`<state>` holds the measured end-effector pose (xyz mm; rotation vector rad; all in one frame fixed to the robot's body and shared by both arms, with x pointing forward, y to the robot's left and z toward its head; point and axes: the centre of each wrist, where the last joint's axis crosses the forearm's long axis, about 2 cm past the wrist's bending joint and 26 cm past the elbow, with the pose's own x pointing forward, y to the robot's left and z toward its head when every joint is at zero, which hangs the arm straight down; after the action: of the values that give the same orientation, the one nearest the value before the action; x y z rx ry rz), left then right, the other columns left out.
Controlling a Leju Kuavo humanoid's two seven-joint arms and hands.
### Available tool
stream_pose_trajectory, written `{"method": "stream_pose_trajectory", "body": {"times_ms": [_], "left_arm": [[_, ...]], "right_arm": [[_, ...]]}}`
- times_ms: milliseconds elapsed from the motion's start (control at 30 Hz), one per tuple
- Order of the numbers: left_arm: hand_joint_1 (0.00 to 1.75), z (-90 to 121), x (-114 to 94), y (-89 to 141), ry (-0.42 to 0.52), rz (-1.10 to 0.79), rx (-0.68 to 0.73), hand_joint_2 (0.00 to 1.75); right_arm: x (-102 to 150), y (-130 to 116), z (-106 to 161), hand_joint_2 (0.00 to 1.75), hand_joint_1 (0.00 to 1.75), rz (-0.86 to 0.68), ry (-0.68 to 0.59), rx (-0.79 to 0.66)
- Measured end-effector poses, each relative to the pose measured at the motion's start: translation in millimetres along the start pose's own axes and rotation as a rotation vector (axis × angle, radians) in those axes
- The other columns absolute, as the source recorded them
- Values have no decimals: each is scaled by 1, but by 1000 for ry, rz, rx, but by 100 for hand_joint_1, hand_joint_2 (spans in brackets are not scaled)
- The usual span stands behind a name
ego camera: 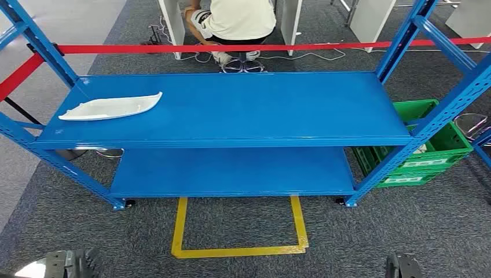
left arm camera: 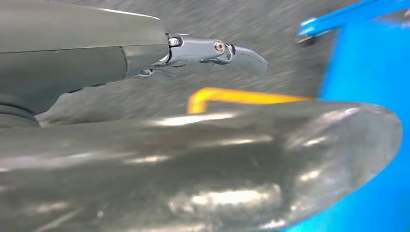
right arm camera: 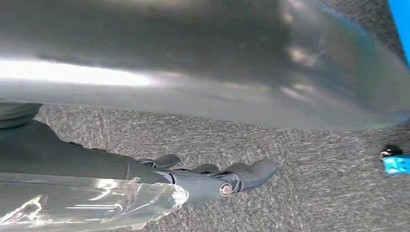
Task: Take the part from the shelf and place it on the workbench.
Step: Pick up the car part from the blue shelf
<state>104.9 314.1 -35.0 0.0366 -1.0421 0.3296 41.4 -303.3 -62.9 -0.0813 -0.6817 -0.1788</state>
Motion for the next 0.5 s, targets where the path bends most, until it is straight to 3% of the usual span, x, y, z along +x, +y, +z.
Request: {"method": "stream_pose_trajectory", "body": {"times_ms": [200,500], "left_arm": [[0,0,36,5,-195,-43,32,0],[0,18,95,14,-524,-135,100,0]], "right_arm": [[2,0,7,0,0,-8,-13,-1],[6,-1,18,0,0,-25,-31,-3]]}}
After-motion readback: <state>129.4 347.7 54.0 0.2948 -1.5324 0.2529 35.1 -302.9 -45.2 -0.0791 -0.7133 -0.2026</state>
